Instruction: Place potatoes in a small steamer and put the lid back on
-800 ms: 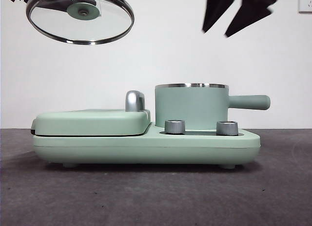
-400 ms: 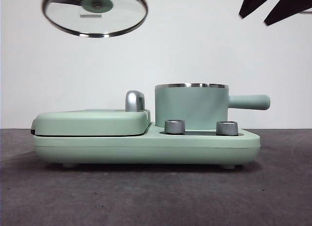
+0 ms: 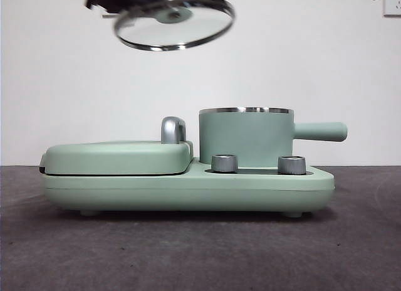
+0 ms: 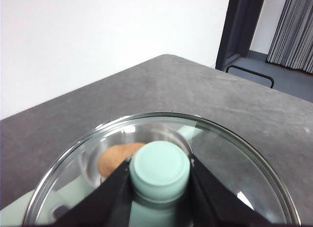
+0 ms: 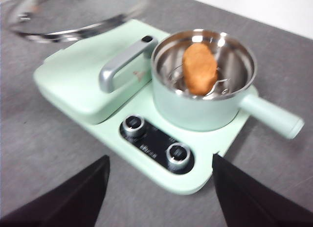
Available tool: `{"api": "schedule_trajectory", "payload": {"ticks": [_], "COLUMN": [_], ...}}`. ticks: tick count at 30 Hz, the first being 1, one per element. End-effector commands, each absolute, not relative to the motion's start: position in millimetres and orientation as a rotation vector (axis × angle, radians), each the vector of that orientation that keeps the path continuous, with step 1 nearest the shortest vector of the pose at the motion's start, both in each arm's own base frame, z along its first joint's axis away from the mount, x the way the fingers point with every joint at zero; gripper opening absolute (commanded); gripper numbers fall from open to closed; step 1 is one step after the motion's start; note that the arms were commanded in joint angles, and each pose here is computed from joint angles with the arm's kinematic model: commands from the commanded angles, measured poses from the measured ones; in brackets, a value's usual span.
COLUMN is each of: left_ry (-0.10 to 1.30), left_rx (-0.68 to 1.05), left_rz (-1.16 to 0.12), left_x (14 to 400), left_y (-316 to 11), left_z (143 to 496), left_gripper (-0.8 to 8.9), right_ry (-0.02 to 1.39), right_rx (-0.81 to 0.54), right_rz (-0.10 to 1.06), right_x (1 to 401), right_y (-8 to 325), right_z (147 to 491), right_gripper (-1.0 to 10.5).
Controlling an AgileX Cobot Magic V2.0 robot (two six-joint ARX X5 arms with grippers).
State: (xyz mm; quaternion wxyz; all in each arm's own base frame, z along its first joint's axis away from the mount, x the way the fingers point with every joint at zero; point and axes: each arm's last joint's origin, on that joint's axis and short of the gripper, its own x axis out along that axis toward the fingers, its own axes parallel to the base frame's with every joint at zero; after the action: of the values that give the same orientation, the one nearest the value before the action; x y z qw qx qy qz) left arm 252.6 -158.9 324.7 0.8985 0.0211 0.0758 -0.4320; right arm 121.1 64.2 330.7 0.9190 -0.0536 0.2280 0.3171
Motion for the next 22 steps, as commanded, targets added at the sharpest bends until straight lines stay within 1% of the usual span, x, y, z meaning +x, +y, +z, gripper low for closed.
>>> {"api": "schedule_trajectory", "payload": {"ticks": [1, 7, 15, 22], "left_ry": [0.096, 0.12, 0.12, 0.107], "left_rx": [0.016, 0.025, 0.04, 0.088], "left_rz": [-0.876, -0.876, -0.901, -0.882], "left_x": [261, 285, 325, 356], "left_y": [-173, -203, -244, -267], "left_z": [327, 316, 311, 298], "left_gripper": [0.1, 0.1, 0.1, 0.09], "right_ry": [0.486, 0.54, 0.543, 0.546], "right_rx": [-0.115, -0.114, -0.117, -0.114], "right_rz": [0.669, 0.699, 0.713, 0.712], "right_x": [118, 113, 112, 112], "right_y": [64, 62, 63, 63], "right_z": [330, 326, 325, 325], "right_gripper": [3.2, 3.2, 3.2, 3.2]}}
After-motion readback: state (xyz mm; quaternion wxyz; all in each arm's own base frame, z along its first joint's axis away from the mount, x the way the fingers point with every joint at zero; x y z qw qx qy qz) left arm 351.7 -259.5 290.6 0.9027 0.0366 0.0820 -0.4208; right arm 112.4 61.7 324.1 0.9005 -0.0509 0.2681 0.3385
